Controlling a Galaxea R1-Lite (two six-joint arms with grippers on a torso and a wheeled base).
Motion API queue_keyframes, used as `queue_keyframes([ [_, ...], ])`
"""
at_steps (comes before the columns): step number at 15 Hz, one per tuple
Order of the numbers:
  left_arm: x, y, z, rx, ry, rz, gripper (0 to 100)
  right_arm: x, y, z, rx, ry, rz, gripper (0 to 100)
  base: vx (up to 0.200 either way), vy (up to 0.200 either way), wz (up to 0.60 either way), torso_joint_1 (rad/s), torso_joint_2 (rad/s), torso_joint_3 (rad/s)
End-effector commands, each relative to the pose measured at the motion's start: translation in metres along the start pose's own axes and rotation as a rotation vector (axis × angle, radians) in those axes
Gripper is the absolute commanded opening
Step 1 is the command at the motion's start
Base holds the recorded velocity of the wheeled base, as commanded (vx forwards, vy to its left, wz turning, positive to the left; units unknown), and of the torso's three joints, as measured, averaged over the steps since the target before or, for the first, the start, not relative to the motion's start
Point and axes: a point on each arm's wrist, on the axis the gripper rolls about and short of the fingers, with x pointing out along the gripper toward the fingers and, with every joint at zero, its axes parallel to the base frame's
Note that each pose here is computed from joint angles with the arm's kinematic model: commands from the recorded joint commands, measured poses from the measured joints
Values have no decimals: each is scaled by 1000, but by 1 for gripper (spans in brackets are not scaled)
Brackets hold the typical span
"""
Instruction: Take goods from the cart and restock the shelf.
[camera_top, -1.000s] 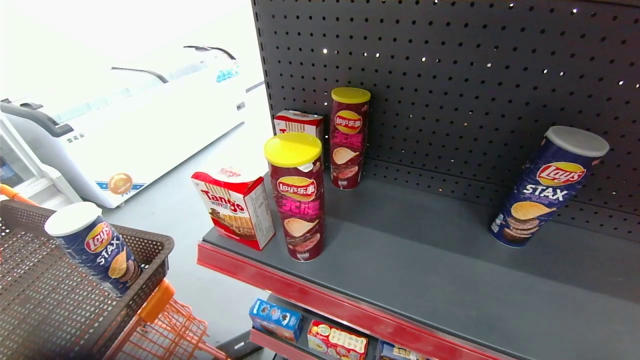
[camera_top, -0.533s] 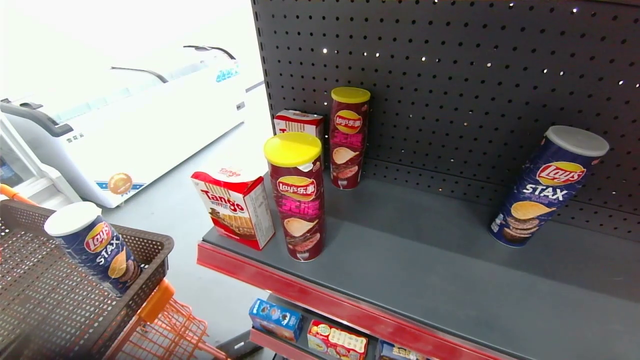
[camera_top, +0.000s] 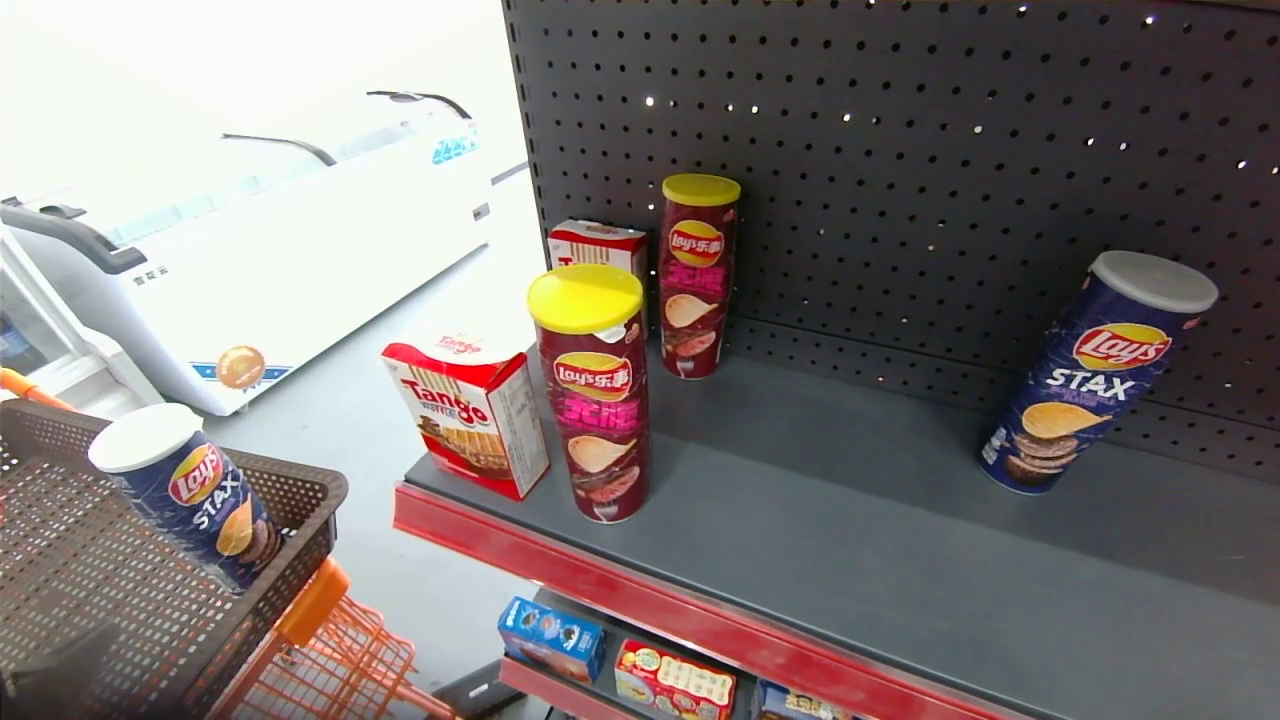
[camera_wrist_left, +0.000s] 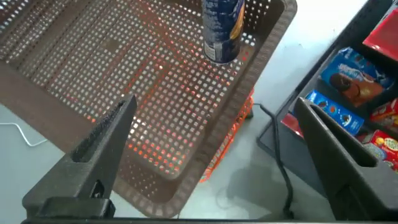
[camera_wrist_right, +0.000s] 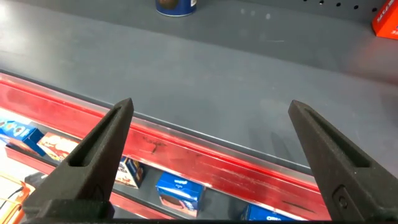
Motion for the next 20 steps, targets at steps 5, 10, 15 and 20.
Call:
queue_keyframes([
  [5, 90, -17, 14, -13, -10, -29, 100, 0, 0, 0, 0, 1, 0, 100, 0, 0, 0, 0, 0, 0],
  [10, 122, -21, 3, -2, 12, -25, 100, 0, 0, 0, 0, 1, 0, 100, 0, 0, 0, 0, 0, 0],
  [15, 150, -25, 7, -17, -40, -24, 100, 0, 0, 0, 0, -1, 0, 100, 0, 0, 0, 0, 0, 0],
  [20, 176, -23, 15, -32, -81, -1, 100, 0, 0, 0, 0, 1, 0, 100, 0, 0, 0, 0, 0, 0],
])
